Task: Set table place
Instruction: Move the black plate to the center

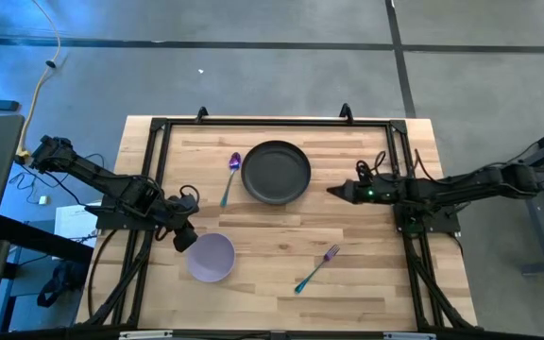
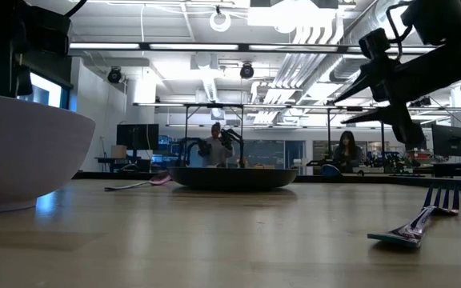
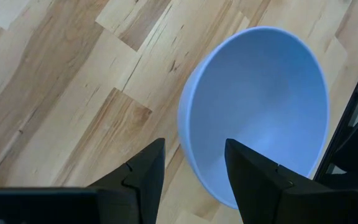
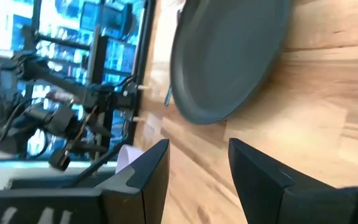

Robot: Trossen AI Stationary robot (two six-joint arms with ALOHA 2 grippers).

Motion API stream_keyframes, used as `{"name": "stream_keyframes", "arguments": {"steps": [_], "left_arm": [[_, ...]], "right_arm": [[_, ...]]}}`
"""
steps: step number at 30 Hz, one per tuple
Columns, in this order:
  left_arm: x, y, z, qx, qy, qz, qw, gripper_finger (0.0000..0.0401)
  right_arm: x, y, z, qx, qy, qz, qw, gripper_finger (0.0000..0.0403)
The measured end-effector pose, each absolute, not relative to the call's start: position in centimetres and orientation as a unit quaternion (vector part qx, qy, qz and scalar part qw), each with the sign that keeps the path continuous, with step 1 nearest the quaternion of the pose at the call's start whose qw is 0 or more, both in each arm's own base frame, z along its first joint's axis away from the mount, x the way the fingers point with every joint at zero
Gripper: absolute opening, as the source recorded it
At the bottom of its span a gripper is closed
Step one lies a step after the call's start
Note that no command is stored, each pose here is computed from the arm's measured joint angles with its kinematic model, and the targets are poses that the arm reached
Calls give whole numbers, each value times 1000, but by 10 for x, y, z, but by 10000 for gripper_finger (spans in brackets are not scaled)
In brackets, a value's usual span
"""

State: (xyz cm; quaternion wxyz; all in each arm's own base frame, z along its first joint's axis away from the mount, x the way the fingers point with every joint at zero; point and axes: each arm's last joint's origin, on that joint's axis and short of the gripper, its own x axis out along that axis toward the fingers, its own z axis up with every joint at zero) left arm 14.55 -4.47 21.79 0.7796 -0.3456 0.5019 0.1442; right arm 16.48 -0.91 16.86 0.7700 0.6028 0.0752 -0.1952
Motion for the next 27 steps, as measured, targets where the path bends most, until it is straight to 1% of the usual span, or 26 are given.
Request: {"name": "stream_keyframes", "arguments": {"steps": [6,11,16,19,27], "left_arm": [[146,-45,218,-347,501,144,780,156],[146,-45,218,-346,501,144,780,156],[146,-44,218,-343,496,149,783,156],[146,-44,218,-344,496,150,783,156],[146,-44,218,-346,495,152,782,156]], "right_arm": [[166,-10,161,613,77,-231,751,155],[176,-14,167,600,89,-258,752,155],[190,-27,176,571,119,-299,756,155],[196,-36,174,563,147,-325,745,155],[219,-54,179,548,177,-320,753,155]]}}
